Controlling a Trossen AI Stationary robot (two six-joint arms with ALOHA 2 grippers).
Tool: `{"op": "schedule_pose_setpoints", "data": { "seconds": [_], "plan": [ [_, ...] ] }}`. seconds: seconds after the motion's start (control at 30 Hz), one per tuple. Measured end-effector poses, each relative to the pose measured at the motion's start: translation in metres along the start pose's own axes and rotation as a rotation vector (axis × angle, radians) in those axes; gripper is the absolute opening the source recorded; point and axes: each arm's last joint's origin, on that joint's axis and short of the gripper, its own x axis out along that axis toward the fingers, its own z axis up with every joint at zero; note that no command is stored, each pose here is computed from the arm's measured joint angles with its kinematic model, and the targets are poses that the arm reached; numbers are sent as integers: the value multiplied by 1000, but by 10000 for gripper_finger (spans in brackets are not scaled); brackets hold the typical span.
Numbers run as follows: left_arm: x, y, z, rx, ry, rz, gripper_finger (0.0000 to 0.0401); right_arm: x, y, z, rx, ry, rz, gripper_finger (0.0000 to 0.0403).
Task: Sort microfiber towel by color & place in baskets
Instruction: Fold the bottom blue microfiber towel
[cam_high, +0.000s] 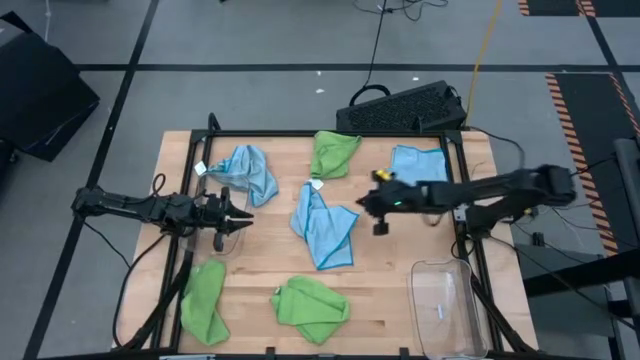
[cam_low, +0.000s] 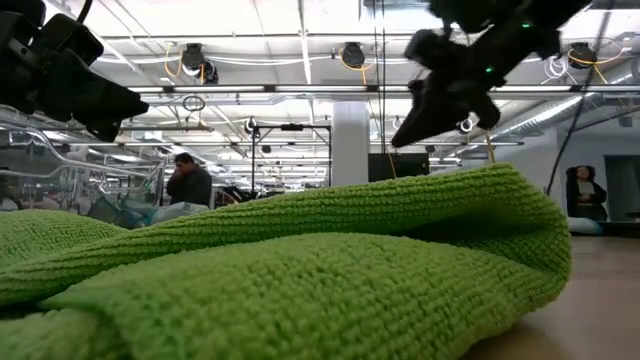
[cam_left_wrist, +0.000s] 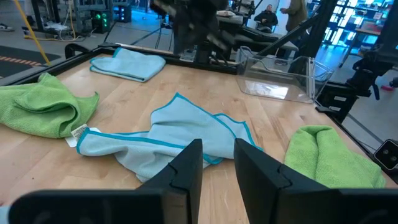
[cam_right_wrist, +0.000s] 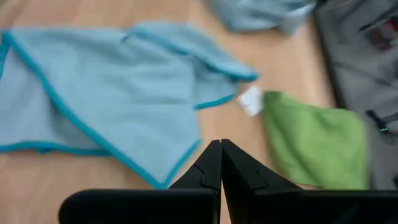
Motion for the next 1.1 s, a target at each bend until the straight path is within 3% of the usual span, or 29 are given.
{"op": "schedule_pose_setpoints", "data": {
  "seconds": [0.2, 0.33, 0.53, 0.7, 0.9, 1.1],
  "plan": [
    [0, 0, 0, 0, 0, 0, 93, 31, 12, 23, -21, 249, 208, 3],
    [0, 0, 0, 0, 0, 0, 93, 41, 14, 30, 20, 303, 271, 29],
    [0, 0, 0, 0, 0, 0, 93, 44, 16, 29, -64, 272, 271, 102],
    [0, 0, 0, 0, 0, 0, 93, 48, 20, 8, -181, 313, 278, 148],
    [0, 0, 0, 0, 0, 0, 93, 57, 28, -23, -270, 285, 276, 159],
    [0, 0, 0, 0, 0, 0, 93, 61, 32, -36, -314, 234, 207, 159]
  ]
}}
